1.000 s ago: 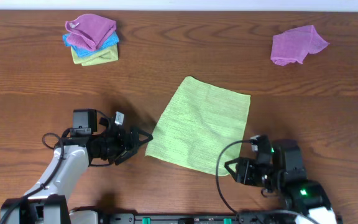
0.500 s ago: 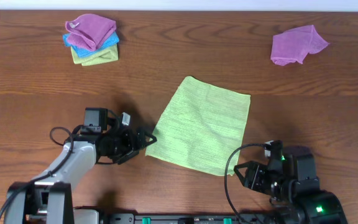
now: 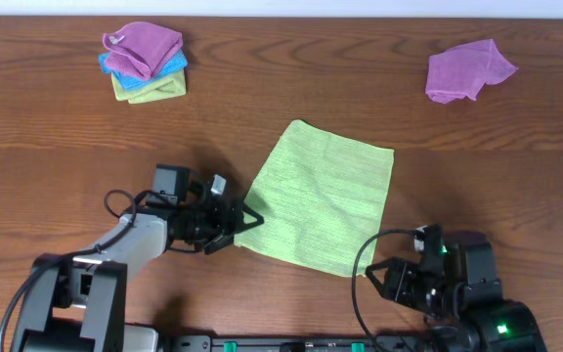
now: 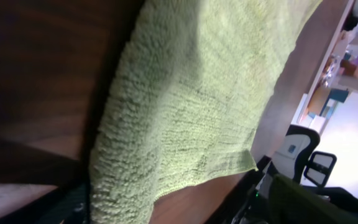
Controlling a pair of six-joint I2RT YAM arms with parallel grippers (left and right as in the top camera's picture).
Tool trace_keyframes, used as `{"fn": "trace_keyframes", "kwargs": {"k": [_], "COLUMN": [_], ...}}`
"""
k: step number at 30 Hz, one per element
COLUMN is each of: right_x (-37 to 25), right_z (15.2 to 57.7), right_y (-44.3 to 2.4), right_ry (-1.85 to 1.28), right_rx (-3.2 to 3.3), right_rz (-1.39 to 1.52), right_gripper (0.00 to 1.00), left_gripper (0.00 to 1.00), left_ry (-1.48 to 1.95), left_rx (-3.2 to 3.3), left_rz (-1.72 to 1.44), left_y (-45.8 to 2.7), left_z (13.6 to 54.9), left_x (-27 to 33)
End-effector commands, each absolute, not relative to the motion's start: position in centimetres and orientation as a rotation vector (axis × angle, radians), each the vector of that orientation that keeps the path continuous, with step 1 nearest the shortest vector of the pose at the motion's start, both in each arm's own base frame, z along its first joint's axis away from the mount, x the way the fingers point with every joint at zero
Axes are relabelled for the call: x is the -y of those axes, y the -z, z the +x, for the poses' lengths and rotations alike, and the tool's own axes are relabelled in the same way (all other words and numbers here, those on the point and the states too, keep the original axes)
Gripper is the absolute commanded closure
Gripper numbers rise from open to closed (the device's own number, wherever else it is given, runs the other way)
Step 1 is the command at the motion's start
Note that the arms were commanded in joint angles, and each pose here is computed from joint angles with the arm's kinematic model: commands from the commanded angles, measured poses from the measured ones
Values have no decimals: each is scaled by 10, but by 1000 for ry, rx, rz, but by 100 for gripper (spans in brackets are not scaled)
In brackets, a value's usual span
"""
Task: Fold the cloth
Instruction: 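Position both grippers at the near edge of the flat green cloth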
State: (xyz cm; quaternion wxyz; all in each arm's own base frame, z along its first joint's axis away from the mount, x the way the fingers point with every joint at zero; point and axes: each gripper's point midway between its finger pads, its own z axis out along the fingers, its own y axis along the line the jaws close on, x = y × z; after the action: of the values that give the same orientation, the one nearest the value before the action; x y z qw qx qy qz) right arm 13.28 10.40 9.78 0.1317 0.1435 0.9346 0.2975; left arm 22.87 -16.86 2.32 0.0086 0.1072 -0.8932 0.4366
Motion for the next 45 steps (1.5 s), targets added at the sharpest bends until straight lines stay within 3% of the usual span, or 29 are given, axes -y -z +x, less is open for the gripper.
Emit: {"fn": "trace_keyframes", "kwargs": {"k": [1, 5, 8, 29, 45], "right_x": [-105, -96, -89, -87, -84], "right_z": [129, 117, 116, 133, 151], "right_y": [-103, -93, -88, -14, 0], "right_ry": [-881, -804, -744, -762, -739], "right_rx": [-2720, -2786, -2796, -2715, -2674], "right_rz": [440, 491, 511, 805, 892], "right_gripper": [52, 51, 48, 47, 43], "left_gripper": [27, 72, 94, 94, 94], "left_ry": [-1199, -1164, -1163, -1224, -1262], "left_rx": [2832, 2865, 2873, 2830, 2801], "left_rz": [382, 386, 385, 367, 357], "left_y": [2, 5, 6, 0, -4], "left_z": [218, 221, 222, 220, 218], "left_x": [158, 155, 154, 160, 164]}}
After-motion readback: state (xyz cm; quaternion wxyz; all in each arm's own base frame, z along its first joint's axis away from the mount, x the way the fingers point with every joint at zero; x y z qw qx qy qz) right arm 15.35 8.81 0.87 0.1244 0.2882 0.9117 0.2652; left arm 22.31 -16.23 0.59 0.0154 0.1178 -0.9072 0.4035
